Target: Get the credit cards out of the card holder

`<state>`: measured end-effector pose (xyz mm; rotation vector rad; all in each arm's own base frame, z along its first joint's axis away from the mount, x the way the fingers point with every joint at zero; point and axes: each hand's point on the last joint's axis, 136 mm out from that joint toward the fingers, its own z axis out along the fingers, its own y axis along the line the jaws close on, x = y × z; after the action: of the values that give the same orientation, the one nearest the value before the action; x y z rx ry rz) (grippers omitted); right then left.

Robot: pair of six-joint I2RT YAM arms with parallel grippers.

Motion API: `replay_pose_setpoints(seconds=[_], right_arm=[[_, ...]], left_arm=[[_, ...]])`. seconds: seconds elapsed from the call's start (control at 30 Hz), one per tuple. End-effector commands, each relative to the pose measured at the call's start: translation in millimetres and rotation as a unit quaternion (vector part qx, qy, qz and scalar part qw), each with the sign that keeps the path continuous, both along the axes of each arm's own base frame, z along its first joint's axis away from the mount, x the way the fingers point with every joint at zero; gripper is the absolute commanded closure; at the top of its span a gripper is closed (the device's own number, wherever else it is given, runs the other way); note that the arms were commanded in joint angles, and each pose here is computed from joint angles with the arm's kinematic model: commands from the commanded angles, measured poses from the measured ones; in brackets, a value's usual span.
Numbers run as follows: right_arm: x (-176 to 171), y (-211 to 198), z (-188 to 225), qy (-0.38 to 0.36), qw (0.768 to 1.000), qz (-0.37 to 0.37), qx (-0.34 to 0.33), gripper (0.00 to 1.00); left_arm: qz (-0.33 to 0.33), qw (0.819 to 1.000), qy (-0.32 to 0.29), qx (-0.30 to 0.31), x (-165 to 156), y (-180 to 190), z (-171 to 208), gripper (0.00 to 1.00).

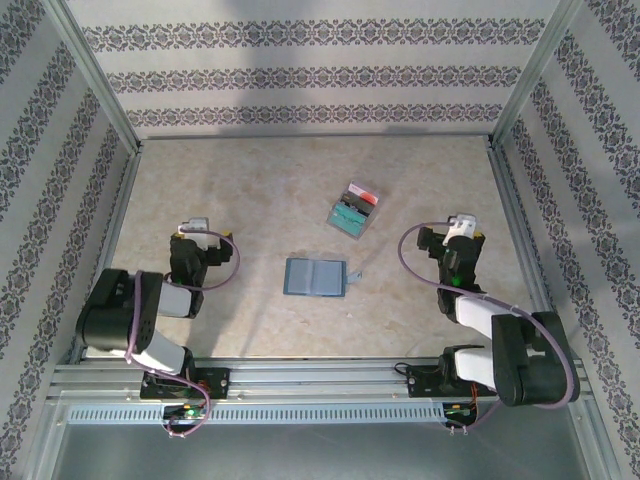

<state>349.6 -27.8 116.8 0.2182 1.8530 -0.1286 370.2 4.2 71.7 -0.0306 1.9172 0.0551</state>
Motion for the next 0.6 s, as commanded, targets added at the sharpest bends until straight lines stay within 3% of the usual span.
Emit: replay_pose_setpoints(seconds=[0.0,0.13,0.47,0.57], right_arm=[[10,9,16,-0.047,0.998,0.029,-0.002,0.02],[16,13,9,-0.049,0.998,0.044,-0.009,0.02],[36,16,-11,-0.023,0.998,0.057,0.002,0.02],[49,40,-9,-0.003,0.99,0.138,0.007,0.02]], left_arm=[[-0.048,0.999,-0.026,0.001,18,-12,18,0.01],[-0.061,0.997,-0.005,-0.036,29,-6,17,0.01],[-0.04,0.999,-0.01,-0.035,28,1,17,0.01],[-0.04,0.999,-0.009,-0.035,29,1,17,0.01]])
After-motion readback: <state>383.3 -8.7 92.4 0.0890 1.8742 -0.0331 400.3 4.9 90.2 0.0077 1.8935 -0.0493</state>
